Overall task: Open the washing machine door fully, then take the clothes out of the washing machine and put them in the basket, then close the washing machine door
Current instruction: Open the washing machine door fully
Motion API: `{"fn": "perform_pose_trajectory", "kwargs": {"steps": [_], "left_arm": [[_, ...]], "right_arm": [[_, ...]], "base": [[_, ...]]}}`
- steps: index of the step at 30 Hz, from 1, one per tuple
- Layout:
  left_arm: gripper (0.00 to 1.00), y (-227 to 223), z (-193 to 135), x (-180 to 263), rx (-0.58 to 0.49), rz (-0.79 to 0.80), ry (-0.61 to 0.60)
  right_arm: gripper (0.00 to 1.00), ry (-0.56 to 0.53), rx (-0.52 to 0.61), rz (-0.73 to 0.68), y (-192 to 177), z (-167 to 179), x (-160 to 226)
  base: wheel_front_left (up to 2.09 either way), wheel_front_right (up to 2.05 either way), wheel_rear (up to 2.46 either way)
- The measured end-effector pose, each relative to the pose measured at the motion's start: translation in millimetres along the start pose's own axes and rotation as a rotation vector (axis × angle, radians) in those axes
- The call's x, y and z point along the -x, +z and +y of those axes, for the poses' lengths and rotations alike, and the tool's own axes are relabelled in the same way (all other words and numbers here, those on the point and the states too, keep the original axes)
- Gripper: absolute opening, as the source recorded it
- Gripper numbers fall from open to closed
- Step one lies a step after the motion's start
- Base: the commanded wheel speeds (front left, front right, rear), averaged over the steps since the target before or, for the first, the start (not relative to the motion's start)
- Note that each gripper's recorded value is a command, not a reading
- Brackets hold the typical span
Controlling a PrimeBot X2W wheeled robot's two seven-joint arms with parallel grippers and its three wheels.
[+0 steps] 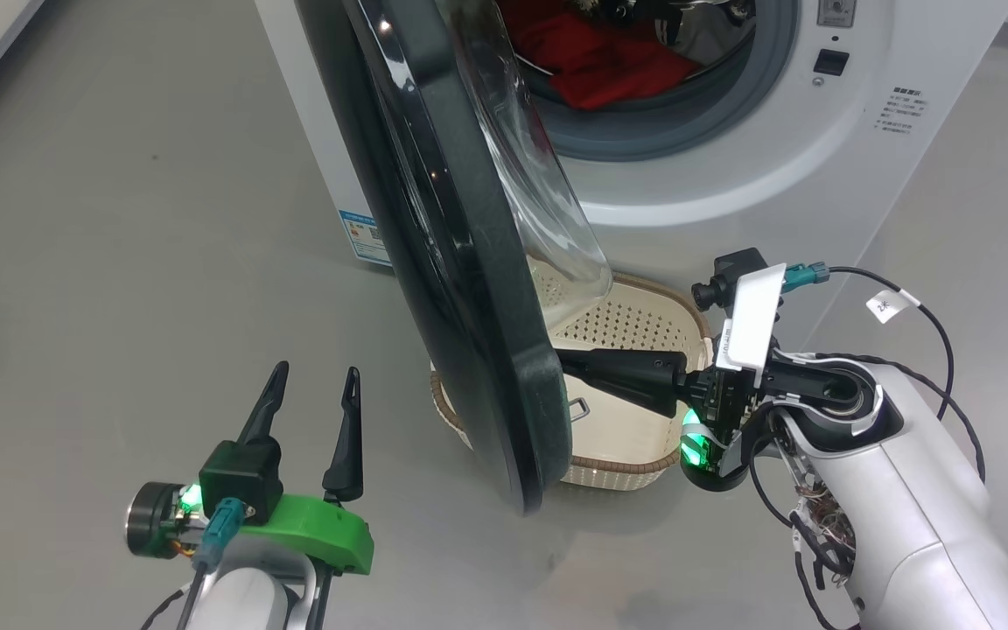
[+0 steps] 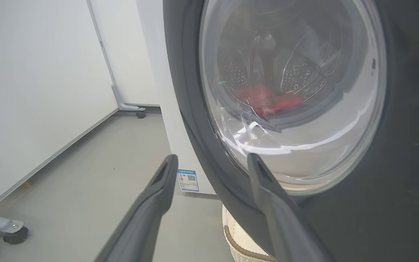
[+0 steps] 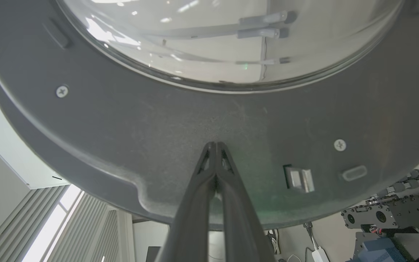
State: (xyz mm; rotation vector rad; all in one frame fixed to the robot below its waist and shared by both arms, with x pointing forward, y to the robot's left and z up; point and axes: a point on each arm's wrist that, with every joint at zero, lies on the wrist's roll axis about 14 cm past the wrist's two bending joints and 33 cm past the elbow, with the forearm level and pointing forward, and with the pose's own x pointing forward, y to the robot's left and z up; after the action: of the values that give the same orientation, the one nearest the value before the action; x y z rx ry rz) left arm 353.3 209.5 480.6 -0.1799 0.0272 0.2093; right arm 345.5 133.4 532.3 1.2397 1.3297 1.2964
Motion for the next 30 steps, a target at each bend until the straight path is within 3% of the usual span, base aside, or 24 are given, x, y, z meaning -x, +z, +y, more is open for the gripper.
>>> {"fn": "perform_pose_trajectory", "kwargs": {"steps": [13,30], "left_arm": [[1.00,1.9,13.5,10.1,0.004,-0.006,0.041],[1.00,3.1,22.1,15.0,0.006,-0.010,0.069]], "right_arm": [[0.00,0.021,-0.017,0.098,-28.0,5.9,-20.6],[0.00,0.022,-0.034,0.126,-44.1,4.3,-35.1]], "base": [[0.00,0.00,0.00],[0.00,0.00,0.00]]}}
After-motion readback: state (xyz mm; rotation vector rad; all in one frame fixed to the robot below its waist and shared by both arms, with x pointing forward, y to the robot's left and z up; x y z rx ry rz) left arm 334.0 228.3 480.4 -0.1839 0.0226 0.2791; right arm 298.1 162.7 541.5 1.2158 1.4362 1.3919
